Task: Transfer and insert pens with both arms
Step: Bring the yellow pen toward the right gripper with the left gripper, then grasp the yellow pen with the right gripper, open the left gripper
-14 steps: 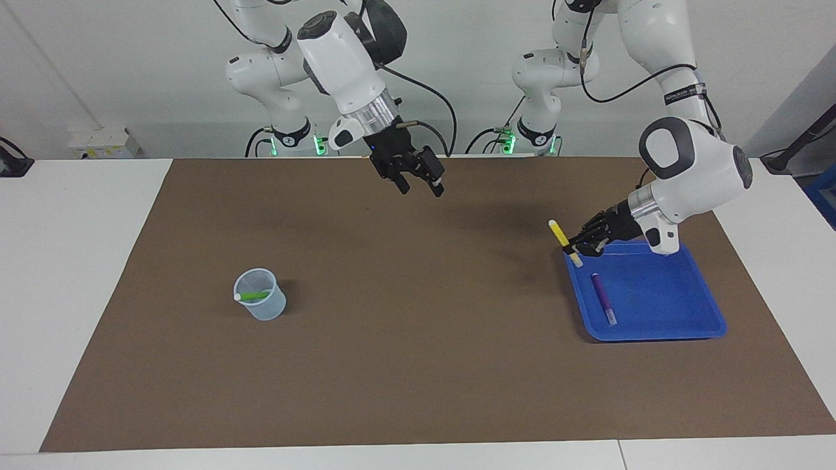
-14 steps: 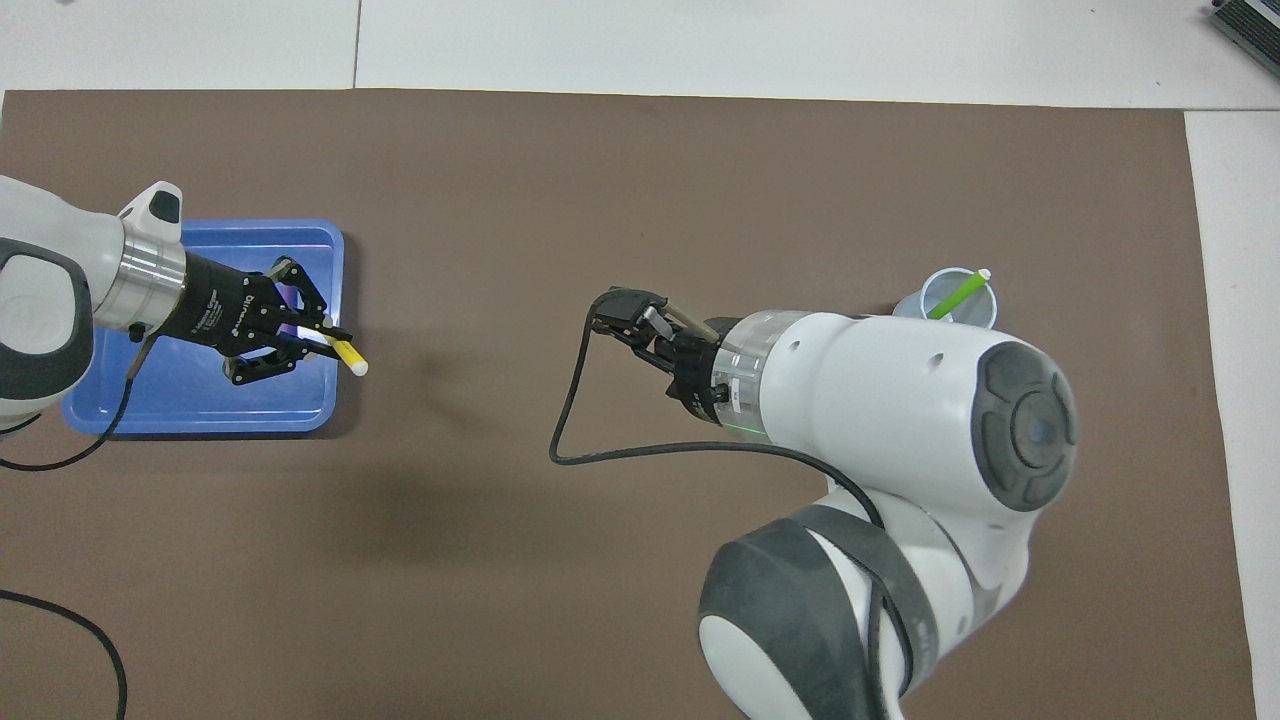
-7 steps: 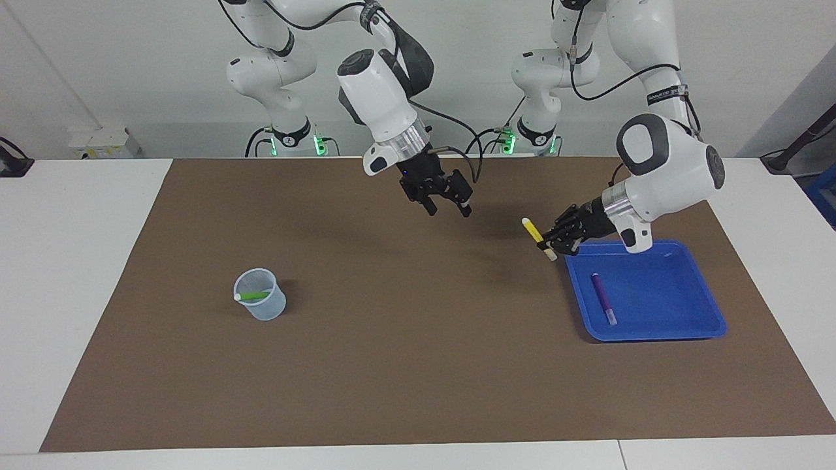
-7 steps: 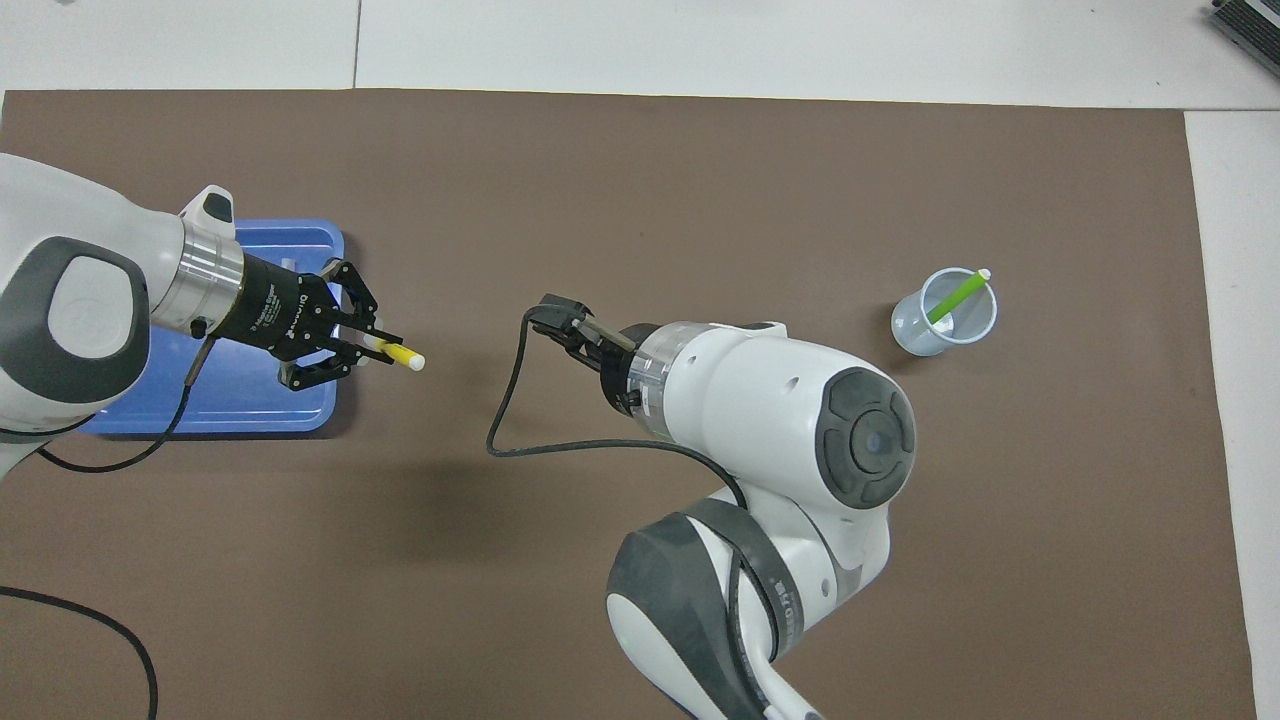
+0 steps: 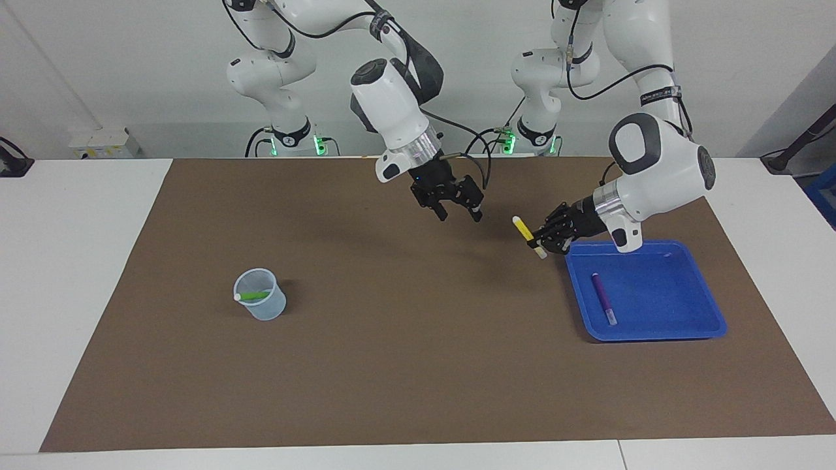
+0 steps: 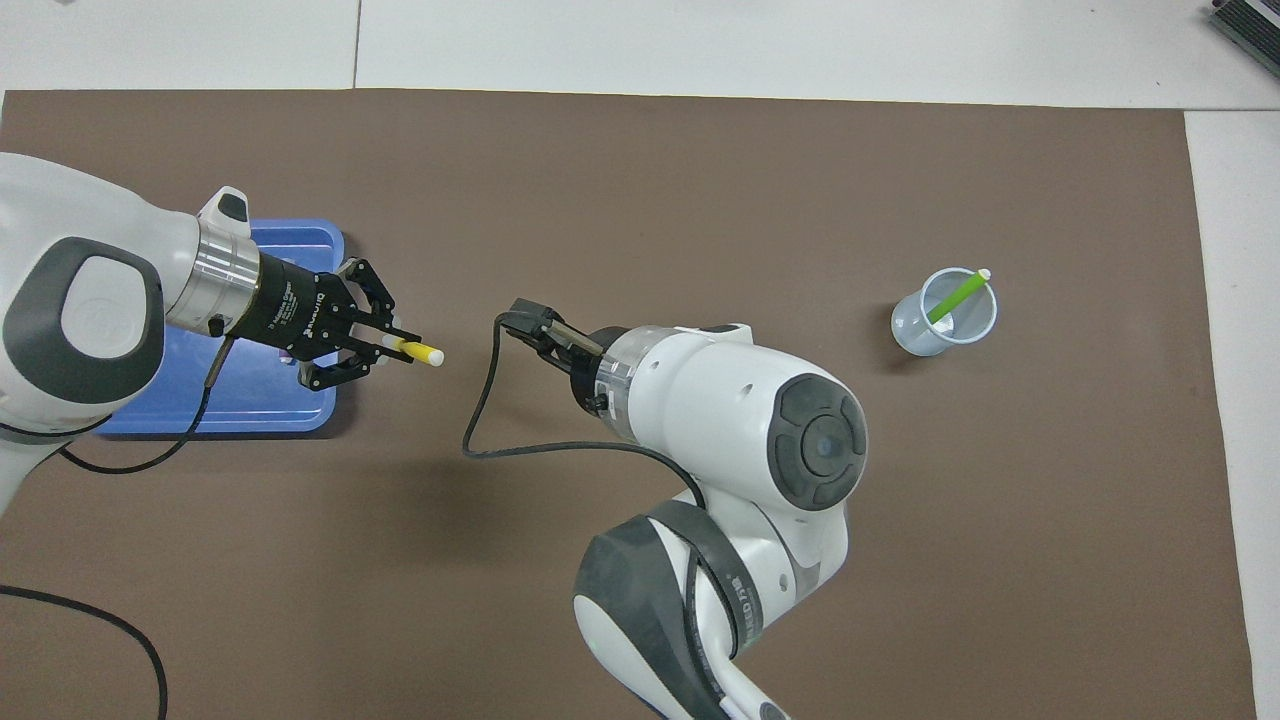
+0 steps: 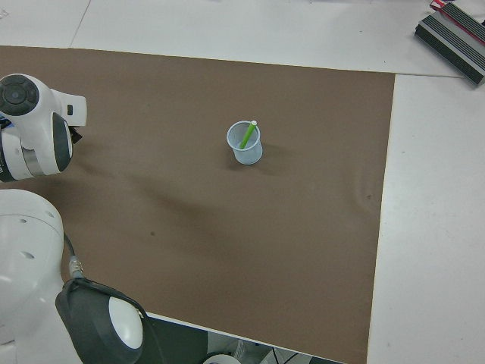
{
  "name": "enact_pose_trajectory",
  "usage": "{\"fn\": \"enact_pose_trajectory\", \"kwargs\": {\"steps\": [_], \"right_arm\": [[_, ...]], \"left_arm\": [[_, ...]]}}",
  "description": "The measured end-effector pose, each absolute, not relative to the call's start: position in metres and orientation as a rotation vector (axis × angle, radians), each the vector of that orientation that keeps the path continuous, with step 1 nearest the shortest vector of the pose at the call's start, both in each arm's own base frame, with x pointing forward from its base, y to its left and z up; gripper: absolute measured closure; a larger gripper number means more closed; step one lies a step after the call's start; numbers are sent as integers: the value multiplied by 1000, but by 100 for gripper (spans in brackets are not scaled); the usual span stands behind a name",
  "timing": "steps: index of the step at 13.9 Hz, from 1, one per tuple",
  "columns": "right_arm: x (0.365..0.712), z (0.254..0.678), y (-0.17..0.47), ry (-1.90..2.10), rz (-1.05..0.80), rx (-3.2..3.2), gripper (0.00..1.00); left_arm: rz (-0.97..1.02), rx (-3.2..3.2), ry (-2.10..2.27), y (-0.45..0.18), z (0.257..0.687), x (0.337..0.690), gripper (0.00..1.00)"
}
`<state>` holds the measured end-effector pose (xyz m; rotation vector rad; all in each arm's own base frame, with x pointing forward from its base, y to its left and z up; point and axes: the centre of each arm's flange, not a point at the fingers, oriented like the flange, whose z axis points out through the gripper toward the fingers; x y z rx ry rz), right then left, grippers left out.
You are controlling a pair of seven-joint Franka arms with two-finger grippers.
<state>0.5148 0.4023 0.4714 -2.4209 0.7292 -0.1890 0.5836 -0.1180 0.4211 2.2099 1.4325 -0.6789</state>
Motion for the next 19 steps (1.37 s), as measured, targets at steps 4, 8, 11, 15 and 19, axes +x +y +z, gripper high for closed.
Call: {"fn": "enact_pose_trajectory", "kwargs": {"steps": [4, 8, 11, 15, 19], "right_arm": [[510, 463, 430, 718, -172, -2409, 7], [517, 465, 434, 723, -177, -2397, 15], [518, 466, 435, 722, -179, -2395, 27], [518, 464, 435, 722, -175, -2398, 41], [518, 464, 435, 724, -174, -2399, 56]], "left_arm": [[-719, 2160, 1449, -146, 423, 579, 83], [-726, 2161, 1450, -185, 422, 571, 83], [-726, 2155, 1459, -199, 424, 569, 83], [-732, 2087, 1499, -210, 432, 568, 83], [-716, 2075, 1512, -210, 434, 569, 83]]}}
